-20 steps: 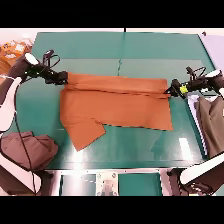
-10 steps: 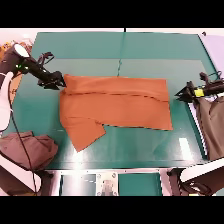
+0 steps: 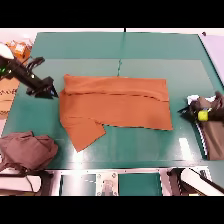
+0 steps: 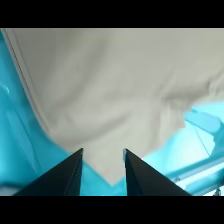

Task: Fold the shirts.

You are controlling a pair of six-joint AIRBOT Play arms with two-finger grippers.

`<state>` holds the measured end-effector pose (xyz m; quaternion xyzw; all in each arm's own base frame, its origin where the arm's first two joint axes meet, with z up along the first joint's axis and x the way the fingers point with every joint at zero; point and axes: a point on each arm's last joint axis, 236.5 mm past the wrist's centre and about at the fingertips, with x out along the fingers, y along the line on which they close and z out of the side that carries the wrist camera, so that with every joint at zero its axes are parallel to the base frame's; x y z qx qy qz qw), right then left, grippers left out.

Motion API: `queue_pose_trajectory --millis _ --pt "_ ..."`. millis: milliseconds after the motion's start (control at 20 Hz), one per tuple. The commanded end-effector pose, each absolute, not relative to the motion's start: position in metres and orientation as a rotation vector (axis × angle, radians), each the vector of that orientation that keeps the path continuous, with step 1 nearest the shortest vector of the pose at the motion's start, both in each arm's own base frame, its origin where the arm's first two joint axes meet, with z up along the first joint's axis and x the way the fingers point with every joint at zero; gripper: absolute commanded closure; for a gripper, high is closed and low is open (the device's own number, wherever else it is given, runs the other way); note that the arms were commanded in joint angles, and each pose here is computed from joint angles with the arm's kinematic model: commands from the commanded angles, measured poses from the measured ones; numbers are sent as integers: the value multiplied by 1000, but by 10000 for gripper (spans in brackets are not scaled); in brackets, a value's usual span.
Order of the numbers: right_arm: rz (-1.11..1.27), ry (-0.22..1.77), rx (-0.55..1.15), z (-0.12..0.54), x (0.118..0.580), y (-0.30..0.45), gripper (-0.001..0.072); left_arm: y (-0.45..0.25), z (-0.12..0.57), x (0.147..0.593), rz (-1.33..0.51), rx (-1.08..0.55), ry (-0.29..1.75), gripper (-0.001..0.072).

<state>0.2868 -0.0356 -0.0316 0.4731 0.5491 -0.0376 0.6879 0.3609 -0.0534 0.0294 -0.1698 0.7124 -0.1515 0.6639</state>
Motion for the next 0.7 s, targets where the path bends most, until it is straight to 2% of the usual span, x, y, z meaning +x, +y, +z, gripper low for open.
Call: queue_pose_trajectory --millis 0,100,300,500,650 --pt "-95 1189 1250 -62 241 20 413 -62 17 297 -290 -424 1587 142" --pt "-111 1193 1341 -83 228 38 421 -65 -4 270 -228 -469 1545 130" --pt "-210 1167 1330 -111 218 30 420 -76 -68 224 -135 -602 1560 129" --pt "-267 1042 1332 -110 239 11 419 -105 -101 230 -141 -769 1435 130" --pt "-274 1002 1316 -110 252 12 418 -128 -110 236 -153 -782 1365 131"
